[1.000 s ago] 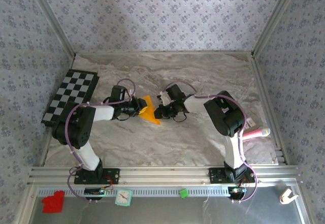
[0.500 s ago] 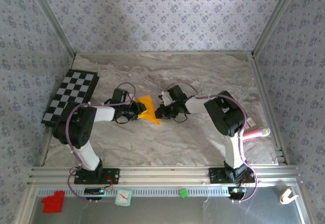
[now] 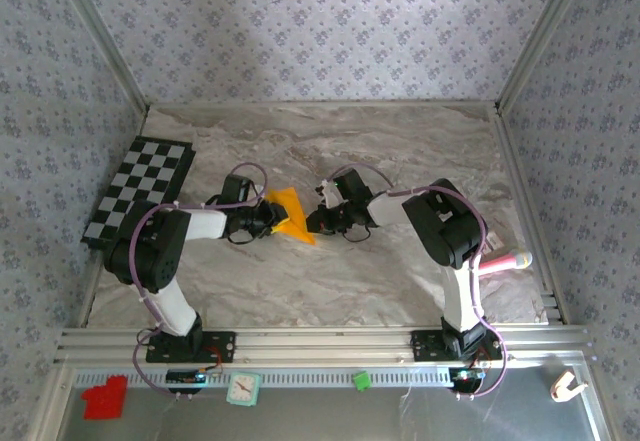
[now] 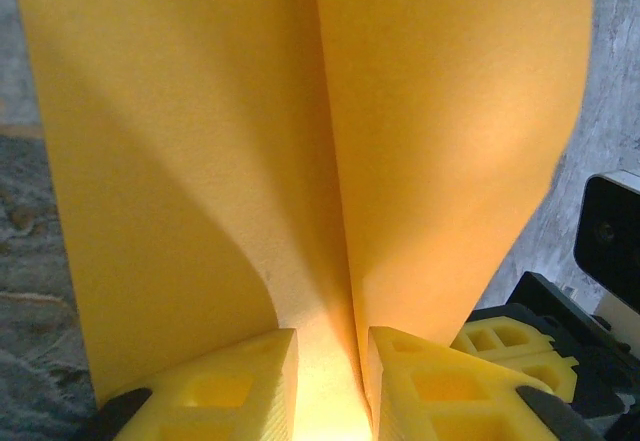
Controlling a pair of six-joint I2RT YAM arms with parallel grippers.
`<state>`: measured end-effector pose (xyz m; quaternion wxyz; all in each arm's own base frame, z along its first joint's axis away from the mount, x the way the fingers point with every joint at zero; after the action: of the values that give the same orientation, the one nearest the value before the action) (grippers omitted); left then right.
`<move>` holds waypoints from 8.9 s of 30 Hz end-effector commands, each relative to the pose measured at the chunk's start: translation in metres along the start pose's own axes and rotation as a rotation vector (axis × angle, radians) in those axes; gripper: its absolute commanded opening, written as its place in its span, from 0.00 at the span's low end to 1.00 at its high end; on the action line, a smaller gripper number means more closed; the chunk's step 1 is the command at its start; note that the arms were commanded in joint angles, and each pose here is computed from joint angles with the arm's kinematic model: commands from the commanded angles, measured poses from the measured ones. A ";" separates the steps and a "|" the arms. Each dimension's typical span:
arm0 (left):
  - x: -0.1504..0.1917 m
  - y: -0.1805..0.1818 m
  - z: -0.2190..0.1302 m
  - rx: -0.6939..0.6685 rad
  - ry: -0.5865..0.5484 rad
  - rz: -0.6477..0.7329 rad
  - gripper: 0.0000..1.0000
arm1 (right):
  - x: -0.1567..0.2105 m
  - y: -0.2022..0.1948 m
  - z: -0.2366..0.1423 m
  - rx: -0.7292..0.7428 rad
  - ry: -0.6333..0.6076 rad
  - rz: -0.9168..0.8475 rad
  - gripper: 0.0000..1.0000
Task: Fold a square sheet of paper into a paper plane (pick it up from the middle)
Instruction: Fourth fold the wing at the center of the table.
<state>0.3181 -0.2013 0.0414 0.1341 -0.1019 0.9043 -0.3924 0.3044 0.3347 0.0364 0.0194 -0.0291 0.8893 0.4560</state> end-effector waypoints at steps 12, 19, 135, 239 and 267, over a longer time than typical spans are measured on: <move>-0.018 -0.050 -0.005 0.206 -0.050 0.126 0.19 | 0.020 -0.049 0.006 0.112 0.073 0.187 0.04; -0.020 -0.048 0.004 0.221 -0.045 0.119 0.19 | 0.019 -0.050 0.005 0.110 0.080 0.196 0.05; 0.017 0.033 0.009 -0.165 0.053 -0.099 0.15 | 0.010 -0.025 0.005 0.082 0.075 0.061 0.03; 0.015 0.012 0.047 -0.034 0.123 0.035 0.12 | 0.041 -0.032 -0.007 0.137 0.185 0.261 0.14; 0.014 -0.050 0.028 0.149 0.132 0.170 0.18 | 0.046 -0.079 -0.008 0.345 0.214 0.227 0.10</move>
<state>0.3266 -0.2543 0.0604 0.1275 -0.0071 0.8857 -0.4463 0.2981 0.3212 0.0320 -0.0487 -0.0153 0.9140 0.4024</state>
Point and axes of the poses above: each hand's point on the last joint's axis, 136 mm out from that joint toward the fingers, its own z axis out along the fingers, its own y axis along the line the jaws close on, x = y × z, the point moved 2 cm from there along -z, back along the fingers, and after that the axes turned 12 degrees about z, right-handed, at the moved point
